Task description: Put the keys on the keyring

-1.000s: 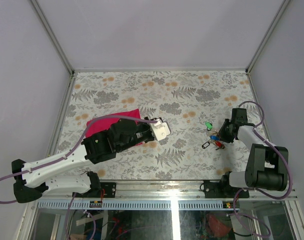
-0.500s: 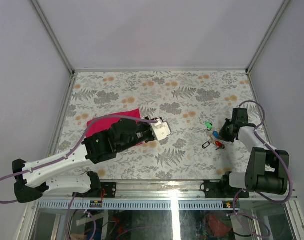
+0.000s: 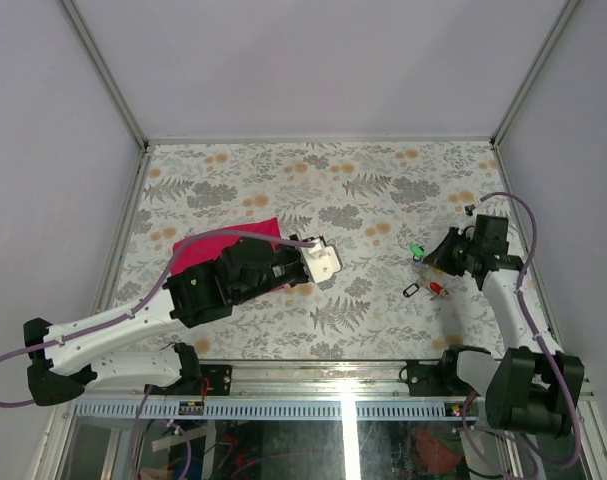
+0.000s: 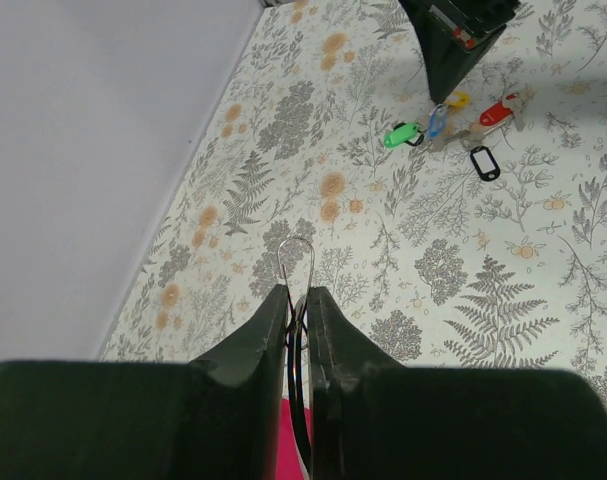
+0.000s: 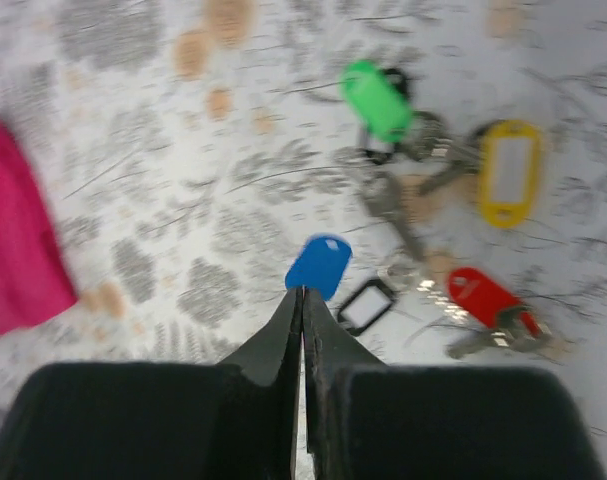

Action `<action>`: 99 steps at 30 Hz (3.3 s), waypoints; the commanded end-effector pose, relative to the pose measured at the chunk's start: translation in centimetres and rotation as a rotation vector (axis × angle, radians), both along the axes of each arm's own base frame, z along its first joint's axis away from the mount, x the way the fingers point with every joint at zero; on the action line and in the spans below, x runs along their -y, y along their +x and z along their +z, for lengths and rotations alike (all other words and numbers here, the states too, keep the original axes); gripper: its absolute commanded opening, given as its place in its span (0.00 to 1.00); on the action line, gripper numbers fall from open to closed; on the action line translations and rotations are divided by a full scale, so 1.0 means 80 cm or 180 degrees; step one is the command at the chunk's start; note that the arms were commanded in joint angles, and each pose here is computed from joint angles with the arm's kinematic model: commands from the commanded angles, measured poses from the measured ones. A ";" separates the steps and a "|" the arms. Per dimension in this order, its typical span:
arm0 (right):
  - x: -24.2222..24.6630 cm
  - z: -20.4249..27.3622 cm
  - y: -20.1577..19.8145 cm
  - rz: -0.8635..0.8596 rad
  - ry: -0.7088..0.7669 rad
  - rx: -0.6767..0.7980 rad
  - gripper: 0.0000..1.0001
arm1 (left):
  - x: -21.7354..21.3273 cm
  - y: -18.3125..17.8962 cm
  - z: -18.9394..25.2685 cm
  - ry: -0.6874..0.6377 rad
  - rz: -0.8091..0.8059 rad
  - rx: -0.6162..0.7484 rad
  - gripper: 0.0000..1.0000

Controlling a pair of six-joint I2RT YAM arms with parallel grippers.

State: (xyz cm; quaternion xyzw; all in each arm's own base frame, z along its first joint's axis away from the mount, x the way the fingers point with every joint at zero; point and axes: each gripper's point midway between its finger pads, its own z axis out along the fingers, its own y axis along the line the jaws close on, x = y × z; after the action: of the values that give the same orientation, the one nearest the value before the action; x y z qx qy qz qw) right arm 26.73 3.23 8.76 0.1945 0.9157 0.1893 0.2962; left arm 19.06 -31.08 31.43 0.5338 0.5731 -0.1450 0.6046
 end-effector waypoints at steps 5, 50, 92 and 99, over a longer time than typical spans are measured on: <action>-0.084 0.147 0.007 0.0806 0.1076 0.1236 0.00 | 0.006 -0.009 0.017 -0.0173 -0.0140 -0.0037 0.00; -0.304 0.320 -0.053 0.1342 0.0703 0.1026 0.00 | 0.006 -0.007 -0.004 0.0069 -0.0138 0.0026 0.00; -0.171 0.058 -0.121 0.2117 -0.1859 -0.0769 0.00 | -0.059 0.035 0.057 -0.0559 0.0862 0.0446 0.00; -0.174 0.001 -0.143 0.2481 -0.1944 -0.1352 0.00 | -0.084 0.044 0.072 -0.0776 0.1174 0.0548 0.00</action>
State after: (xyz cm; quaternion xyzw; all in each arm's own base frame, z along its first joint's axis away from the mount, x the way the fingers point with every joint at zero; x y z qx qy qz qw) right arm 16.94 17.15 10.95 -0.1843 0.9752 -0.0313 0.1189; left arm 21.69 -25.92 34.12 0.4244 0.5950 -0.0626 0.6797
